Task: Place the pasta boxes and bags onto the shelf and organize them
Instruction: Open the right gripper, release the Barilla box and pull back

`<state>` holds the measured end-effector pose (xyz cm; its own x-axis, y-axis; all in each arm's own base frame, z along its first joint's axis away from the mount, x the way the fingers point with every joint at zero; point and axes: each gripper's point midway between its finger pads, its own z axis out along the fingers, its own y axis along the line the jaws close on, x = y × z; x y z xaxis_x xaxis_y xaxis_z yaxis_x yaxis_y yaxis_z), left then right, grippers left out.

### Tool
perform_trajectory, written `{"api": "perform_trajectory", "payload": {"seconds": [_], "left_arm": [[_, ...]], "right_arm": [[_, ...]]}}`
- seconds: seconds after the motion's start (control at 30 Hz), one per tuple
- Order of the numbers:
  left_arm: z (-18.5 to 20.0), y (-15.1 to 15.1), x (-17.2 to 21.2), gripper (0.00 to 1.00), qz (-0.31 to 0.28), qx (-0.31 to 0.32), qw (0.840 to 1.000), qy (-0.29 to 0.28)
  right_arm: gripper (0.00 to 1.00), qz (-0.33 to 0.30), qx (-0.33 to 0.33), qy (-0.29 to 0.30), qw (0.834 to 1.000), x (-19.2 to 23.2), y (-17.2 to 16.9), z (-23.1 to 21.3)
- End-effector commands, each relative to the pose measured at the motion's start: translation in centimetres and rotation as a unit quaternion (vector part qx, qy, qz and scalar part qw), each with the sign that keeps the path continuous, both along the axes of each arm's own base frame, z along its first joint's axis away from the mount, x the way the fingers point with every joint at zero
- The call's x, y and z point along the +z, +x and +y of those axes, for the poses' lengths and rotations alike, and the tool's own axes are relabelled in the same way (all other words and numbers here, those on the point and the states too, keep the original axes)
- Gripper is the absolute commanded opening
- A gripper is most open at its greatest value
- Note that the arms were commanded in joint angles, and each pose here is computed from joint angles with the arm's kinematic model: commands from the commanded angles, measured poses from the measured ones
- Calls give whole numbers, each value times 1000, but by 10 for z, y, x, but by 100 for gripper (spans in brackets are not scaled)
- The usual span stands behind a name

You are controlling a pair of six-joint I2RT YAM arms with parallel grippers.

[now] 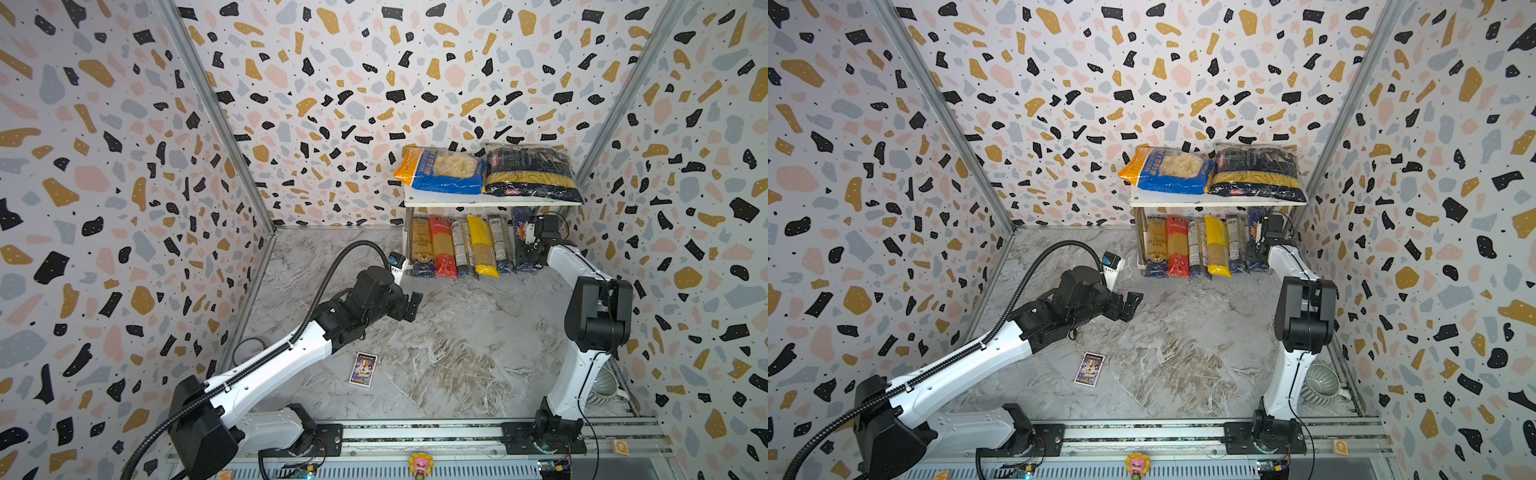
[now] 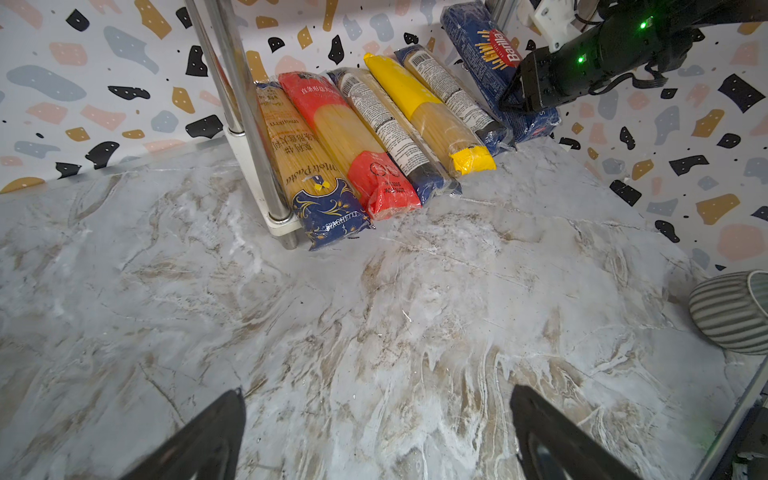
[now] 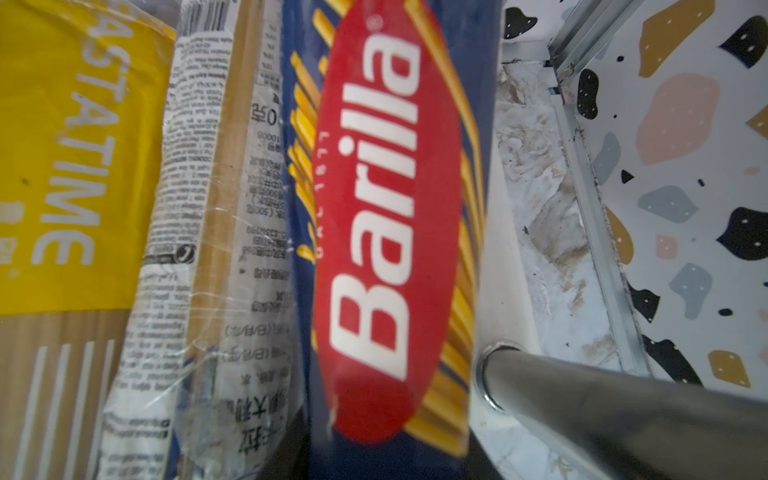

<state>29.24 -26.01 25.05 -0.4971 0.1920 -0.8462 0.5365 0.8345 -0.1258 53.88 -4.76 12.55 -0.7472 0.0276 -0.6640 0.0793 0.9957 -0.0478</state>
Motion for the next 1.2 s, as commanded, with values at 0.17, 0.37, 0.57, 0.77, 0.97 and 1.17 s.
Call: {"api": "perform_trajectory", "payload": {"seconds": [0.17, 0.37, 0.57, 0.77, 0.97, 1.17], "left_arm": [[-7, 6, 24, 99, -25, -11, 999, -29], [-4, 4, 26, 99, -26, -8, 999, -31], [3, -1, 26, 100, -27, -3, 999, -32], [13, -7, 25, 100, -30, 4, 999, -37], [31, -7, 1, 100, -24, 34, 999, -22], [68, -1, -14, 99, -27, 130, 991, 6]], "right_arm": [[72, -105, -23, -23, 994, 77, 28, -12], [73, -98, -26, -15, 995, 78, 20, -11], [74, -91, -25, 12, 995, 83, 0, -2], [74, -66, -13, 39, 997, 75, -32, 17], [75, -50, 4, 67, 997, 65, -83, 42], [98, -78, 36, 60, 994, 81, -142, 74]]}}
